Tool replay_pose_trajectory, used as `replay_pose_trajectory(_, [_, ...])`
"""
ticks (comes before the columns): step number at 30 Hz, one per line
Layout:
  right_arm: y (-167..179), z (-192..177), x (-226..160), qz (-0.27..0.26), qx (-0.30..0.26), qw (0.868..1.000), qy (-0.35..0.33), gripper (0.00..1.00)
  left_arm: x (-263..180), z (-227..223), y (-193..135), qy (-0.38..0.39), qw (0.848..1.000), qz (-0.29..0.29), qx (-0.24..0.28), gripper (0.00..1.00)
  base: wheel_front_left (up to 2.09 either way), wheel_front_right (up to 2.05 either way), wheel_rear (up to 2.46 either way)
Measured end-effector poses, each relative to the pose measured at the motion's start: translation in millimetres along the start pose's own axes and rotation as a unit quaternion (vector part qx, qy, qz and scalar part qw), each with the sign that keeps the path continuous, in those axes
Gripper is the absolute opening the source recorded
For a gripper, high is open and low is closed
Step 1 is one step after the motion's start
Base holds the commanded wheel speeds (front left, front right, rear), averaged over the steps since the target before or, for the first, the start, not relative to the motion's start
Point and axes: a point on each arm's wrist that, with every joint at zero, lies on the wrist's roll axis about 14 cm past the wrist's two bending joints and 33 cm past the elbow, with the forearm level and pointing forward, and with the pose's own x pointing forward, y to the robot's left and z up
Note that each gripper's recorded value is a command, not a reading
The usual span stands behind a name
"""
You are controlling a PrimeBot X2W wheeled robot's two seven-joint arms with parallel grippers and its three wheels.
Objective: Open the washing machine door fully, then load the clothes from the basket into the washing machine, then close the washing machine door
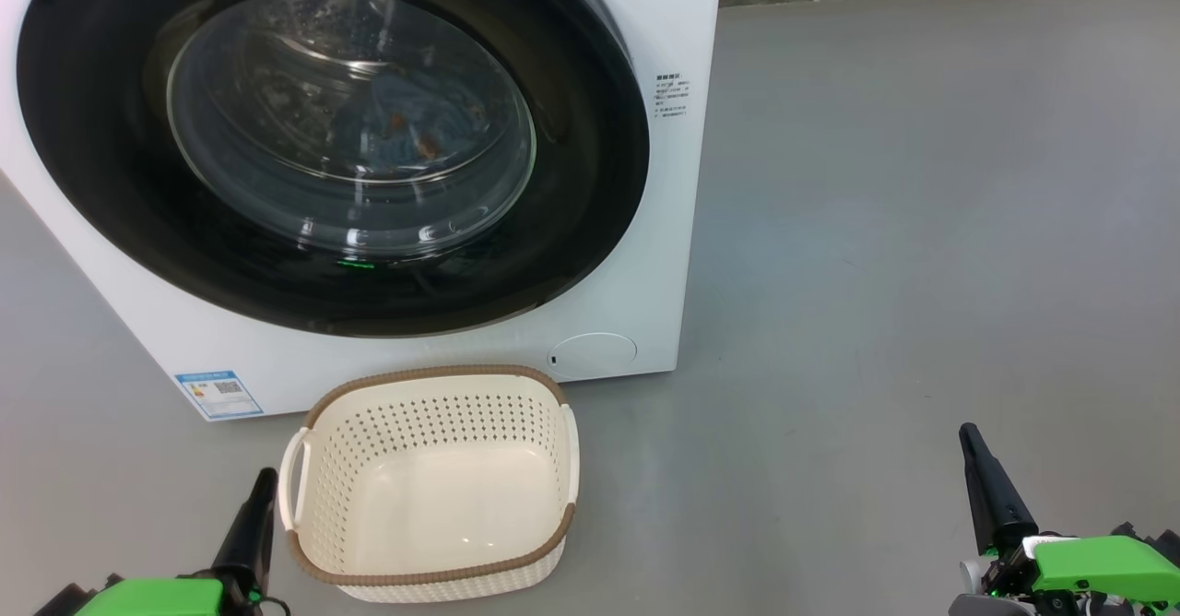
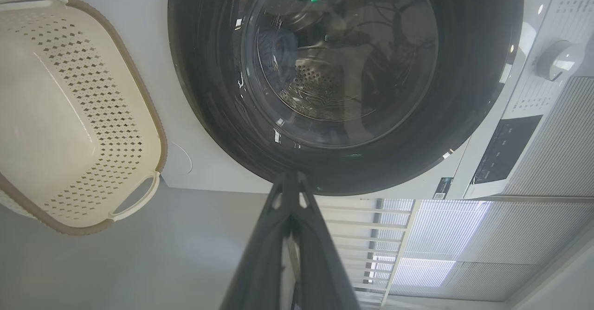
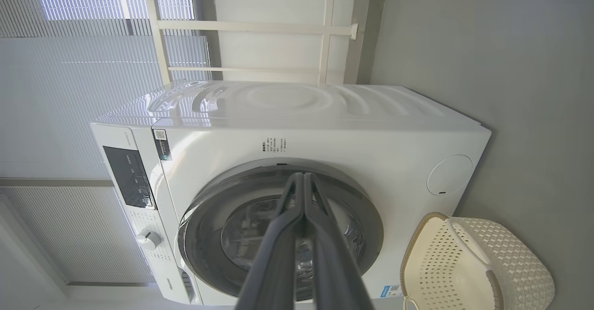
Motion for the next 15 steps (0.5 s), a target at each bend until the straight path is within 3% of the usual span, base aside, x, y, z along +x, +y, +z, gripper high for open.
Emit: replay_pose_trajectory(15, [0.2, 0.2, 0.0, 0.001, 0.008, 1.000, -0.001, 0.00, 1.6, -0.3, -3.6, 0.001, 1.000, -0.006, -0.007, 0.00, 0.00, 0.00, 0.00])
